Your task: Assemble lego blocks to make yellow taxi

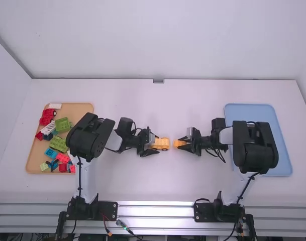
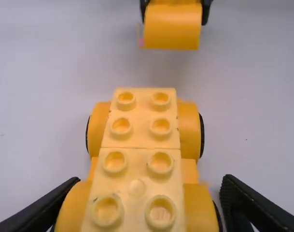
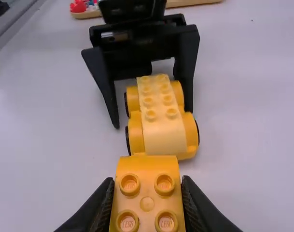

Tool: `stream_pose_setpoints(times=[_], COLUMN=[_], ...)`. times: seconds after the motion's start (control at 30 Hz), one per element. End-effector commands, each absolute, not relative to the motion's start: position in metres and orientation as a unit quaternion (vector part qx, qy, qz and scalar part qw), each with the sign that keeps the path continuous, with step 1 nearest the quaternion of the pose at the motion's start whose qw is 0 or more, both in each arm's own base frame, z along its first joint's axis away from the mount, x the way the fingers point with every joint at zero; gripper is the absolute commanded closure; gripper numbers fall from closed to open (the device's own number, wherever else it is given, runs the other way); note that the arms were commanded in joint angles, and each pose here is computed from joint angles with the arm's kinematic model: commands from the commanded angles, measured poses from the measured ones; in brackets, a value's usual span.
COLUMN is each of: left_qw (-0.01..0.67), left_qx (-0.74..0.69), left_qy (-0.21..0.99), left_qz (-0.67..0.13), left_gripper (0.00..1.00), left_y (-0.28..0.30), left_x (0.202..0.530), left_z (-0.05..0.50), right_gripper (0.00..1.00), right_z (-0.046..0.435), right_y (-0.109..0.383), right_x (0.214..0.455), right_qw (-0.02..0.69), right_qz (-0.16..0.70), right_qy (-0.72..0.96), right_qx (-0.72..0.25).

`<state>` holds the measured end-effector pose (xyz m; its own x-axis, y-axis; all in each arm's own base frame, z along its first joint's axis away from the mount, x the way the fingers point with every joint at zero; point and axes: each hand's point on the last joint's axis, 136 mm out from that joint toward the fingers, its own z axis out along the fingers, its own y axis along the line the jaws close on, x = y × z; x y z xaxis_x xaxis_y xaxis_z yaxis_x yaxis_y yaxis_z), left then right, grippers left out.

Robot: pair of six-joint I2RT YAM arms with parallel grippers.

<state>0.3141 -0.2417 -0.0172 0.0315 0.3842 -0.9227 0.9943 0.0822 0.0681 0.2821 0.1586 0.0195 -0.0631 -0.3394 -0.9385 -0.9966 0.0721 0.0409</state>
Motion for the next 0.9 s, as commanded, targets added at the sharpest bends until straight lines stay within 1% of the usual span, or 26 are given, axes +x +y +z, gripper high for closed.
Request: stream_pose_setpoints(times=[0.0, 0.13, 0.2, 0.43, 0.5, 0.57, 0.87], left_qw=[0.42, 0.423, 0.425, 0.422, 0.423, 0.424, 0.422], left_qx=[0.572, 0.573, 0.574, 0.573, 0.58, 0.583, 0.582], left_qy=[0.604, 0.603, 0.601, 0.603, 0.598, 0.595, 0.598], left_qz=[-0.363, -0.36, -0.359, -0.36, -0.357, -0.355, -0.354], left_gripper=[0.3, 0.41, 0.44, 0.43, 0.45, 0.49, 0.49], left_y=[-0.24, -0.24, -0.24, -0.241, -0.241, -0.24, -0.24], left_x=[0.308, 0.309, 0.31, 0.311, 0.31, 0.309, 0.31], left_z=[-0.022, -0.022, -0.021, -0.021, -0.022, -0.023, -0.024], right_gripper=[0.83, 0.85, 0.85, 0.88, 0.91, 0.92, 0.96], right_z=[0.035, 0.042, 0.044, 0.046, 0.046, 0.046, 0.045], right_y=[0.167, 0.183, 0.189, 0.207, 0.213, 0.218, 0.225], right_x=[0.296, 0.3, 0.301, 0.299, 0.298, 0.298, 0.299], right_qw=[0.415, 0.414, 0.414, 0.405, 0.402, 0.401, 0.405], right_qz=[0.399, 0.398, 0.398, 0.392, 0.394, 0.399, 0.444], right_qy=[0.598, 0.578, 0.57, 0.552, 0.545, 0.54, 0.525], right_qx=[-0.557, -0.579, -0.587, -0.614, -0.621, -0.623, -0.603])
